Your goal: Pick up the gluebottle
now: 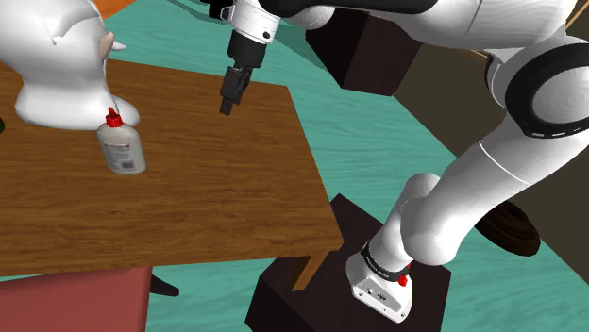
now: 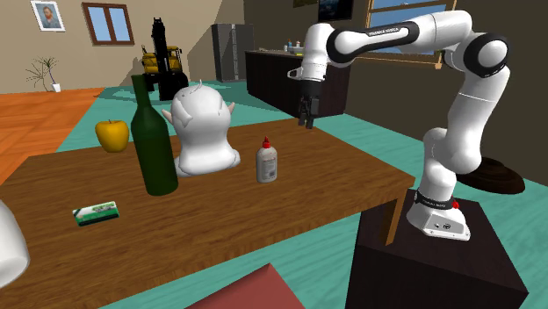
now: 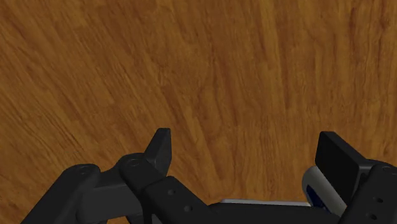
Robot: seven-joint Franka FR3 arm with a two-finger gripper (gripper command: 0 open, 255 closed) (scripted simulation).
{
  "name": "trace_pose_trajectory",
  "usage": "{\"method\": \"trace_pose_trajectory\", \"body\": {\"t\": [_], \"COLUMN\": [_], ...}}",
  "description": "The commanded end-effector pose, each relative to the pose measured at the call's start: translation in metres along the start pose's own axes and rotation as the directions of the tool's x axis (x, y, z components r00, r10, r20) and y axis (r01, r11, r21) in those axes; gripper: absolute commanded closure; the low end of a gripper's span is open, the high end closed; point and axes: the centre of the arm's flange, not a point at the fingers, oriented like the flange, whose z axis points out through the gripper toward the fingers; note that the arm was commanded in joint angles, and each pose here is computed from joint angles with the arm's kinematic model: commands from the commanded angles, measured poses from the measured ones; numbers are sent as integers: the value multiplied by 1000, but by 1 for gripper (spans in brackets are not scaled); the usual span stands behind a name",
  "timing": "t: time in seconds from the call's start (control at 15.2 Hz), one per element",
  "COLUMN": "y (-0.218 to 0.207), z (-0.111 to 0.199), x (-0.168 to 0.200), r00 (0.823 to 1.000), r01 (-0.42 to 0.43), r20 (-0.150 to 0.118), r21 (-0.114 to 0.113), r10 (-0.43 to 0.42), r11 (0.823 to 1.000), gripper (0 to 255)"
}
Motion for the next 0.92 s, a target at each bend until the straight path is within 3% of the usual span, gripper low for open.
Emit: {"method": "trace_pose_trajectory", "body": {"t": [0.0,0.2,0.4,0.59,0.86], "y": [-6,-23,-44,-67,-103], "z": [6,14,22,28,35], "x": [22,53,82,109,141], "r00": [998,985,963,931,874], "r01": [70,170,269,365,485], "r20": [-5,-14,-26,-43,-71], "r21": [28,69,108,146,192], "r10": [-70,-170,-268,-362,-481], "r11": [997,983,957,920,853], "gripper": [0,0,0,0,0]}}
